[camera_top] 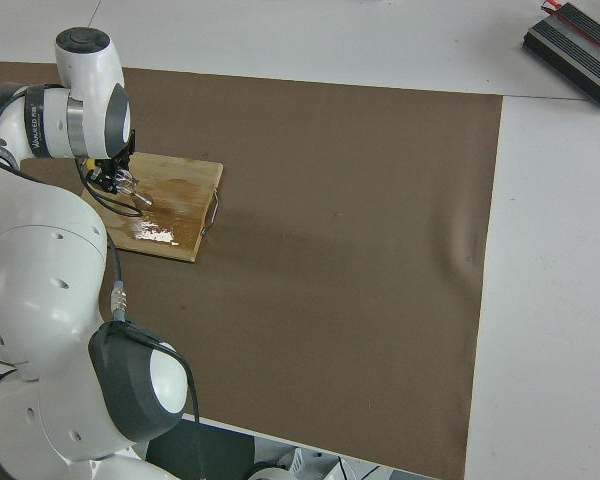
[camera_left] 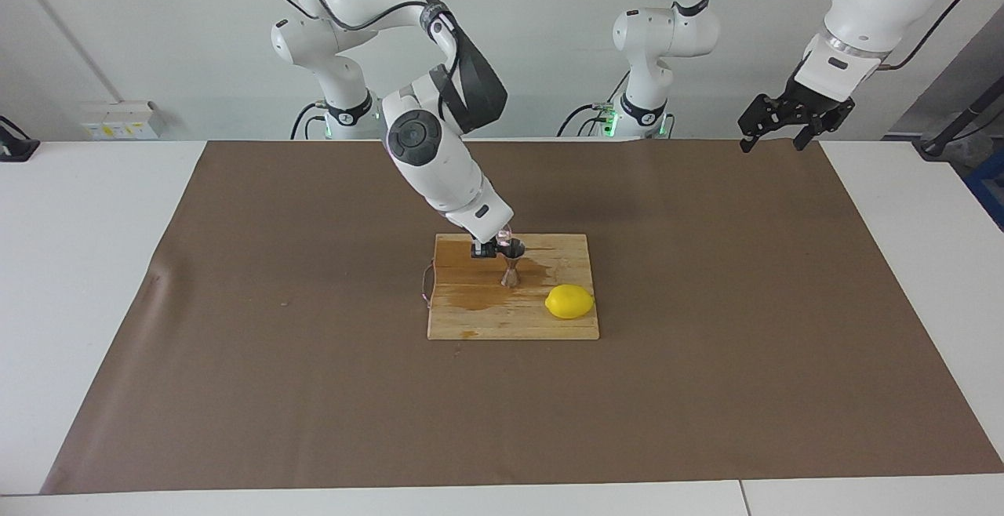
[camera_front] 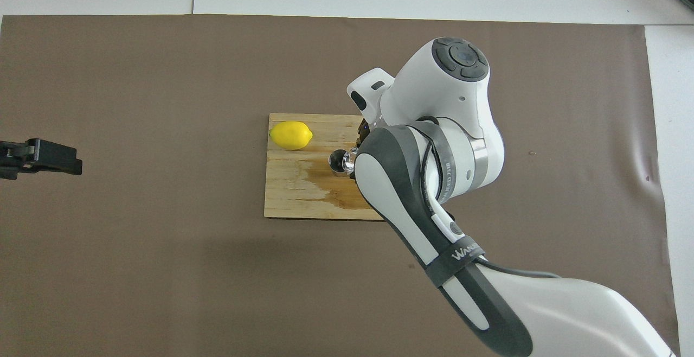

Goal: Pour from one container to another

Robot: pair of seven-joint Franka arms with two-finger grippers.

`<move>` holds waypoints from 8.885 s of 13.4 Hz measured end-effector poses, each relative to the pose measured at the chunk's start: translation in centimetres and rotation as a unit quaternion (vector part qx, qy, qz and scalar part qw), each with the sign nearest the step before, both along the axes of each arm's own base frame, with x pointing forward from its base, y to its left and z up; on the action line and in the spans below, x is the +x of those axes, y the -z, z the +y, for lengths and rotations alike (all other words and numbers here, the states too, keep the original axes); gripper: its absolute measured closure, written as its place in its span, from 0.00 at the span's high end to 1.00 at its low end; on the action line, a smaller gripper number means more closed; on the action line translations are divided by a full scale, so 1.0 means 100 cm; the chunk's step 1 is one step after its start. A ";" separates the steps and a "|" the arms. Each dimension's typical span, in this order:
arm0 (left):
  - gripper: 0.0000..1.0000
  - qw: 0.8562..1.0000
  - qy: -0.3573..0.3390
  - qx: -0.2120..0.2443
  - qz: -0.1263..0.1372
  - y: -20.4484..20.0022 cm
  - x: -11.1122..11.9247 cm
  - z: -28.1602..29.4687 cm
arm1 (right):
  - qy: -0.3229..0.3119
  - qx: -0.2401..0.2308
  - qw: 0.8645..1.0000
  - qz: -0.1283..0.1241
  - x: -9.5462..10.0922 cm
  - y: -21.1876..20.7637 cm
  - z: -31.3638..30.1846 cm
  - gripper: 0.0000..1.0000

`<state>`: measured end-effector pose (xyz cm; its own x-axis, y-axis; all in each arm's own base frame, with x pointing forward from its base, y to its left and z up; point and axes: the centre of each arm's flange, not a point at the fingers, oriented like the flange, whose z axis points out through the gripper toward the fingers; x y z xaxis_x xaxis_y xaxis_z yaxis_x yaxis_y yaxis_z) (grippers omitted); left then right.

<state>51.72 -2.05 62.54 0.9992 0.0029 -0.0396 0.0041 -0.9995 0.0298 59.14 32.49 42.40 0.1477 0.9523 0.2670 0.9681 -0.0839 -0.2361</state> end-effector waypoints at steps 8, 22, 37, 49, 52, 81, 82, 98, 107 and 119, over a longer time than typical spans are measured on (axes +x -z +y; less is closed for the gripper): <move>1.00 1.000 0.000 0.000 0.000 0.000 0.000 0.000 | 0.013 -0.029 0.999 0.013 0.001 -0.007 0.014 0.49; 1.00 1.000 0.000 0.000 0.000 0.000 0.000 0.000 | 0.016 -0.075 0.997 0.023 0.002 -0.005 0.029 0.49; 1.00 1.000 0.000 0.000 0.000 0.000 0.000 0.000 | 0.012 -0.110 0.993 0.029 0.001 -0.010 0.043 0.49; 1.00 1.000 0.000 0.000 0.000 0.000 0.000 0.000 | 0.005 -0.136 0.990 0.031 -0.003 -0.016 0.051 0.49; 1.00 1.000 0.000 0.000 0.000 0.000 0.000 0.000 | 0.011 -0.142 0.989 0.027 -0.001 -0.015 0.054 0.49; 1.00 1.000 0.000 0.000 0.000 0.000 0.000 0.000 | 0.001 -0.191 0.981 0.012 -0.002 -0.016 0.068 0.49; 1.00 1.000 0.000 0.000 0.000 0.000 0.000 0.000 | 0.000 -0.193 0.981 0.012 -0.002 -0.015 0.068 0.49; 1.00 1.000 0.000 0.000 0.000 0.000 0.000 0.000 | -0.005 -0.214 0.977 0.003 -0.011 -0.032 0.078 0.49; 1.00 1.000 0.000 0.000 0.000 0.000 0.000 0.000 | -0.008 -0.226 0.974 0.001 -0.012 -0.028 0.079 0.49; 1.00 1.000 0.000 0.000 0.000 0.000 0.000 0.000 | -0.022 -0.244 0.970 0.005 -0.015 -0.023 0.080 0.49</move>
<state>51.71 -2.05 62.54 0.9992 0.0029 -0.0397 0.0041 -0.9995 0.0298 57.61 40.50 44.70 0.1051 0.9704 -0.2176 0.9709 -0.1475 -0.1889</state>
